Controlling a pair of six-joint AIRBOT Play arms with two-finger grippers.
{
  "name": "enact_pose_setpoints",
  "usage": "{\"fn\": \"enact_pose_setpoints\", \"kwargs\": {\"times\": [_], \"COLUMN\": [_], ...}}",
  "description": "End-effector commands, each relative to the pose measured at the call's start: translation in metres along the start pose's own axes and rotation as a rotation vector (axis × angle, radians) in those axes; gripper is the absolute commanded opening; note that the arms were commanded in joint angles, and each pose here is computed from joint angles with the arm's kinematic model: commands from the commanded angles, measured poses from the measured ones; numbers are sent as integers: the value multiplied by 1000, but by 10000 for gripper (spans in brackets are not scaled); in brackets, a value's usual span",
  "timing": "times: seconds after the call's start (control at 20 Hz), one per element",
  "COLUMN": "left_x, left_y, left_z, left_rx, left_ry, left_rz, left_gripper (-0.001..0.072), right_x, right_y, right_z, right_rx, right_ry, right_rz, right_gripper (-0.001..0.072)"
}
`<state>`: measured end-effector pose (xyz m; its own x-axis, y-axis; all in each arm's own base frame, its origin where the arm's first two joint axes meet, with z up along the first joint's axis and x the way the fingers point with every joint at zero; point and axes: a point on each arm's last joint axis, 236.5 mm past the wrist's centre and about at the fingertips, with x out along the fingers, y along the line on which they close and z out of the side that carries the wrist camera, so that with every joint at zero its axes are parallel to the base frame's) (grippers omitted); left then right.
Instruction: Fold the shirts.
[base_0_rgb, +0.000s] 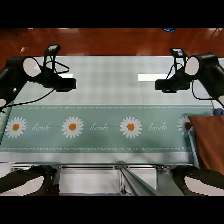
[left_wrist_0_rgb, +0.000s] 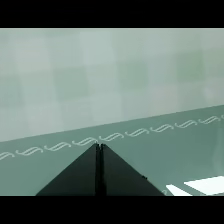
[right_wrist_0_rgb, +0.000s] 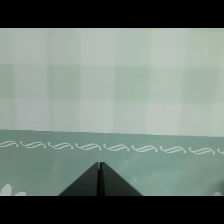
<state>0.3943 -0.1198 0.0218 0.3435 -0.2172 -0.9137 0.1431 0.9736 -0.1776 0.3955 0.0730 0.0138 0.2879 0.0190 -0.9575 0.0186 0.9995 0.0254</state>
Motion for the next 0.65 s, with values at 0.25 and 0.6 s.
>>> {"fn": "enact_pose_setpoints", "kwargs": {"times": [0.25,0.6], "left_x": [11,11], "left_y": [16,16], "left_z": [-20,-20], "left_rx": [-24,-24], "left_ry": [73,73], "left_rz": [37,37], "left_gripper": [18,18], "right_x": [14,14], "right_y": [1,1], "right_z": [-2,-2], "right_rx": [-17,-17], "right_ry": [20,20], "right_rz": [-40,-40], "right_gripper": [28,28]}}
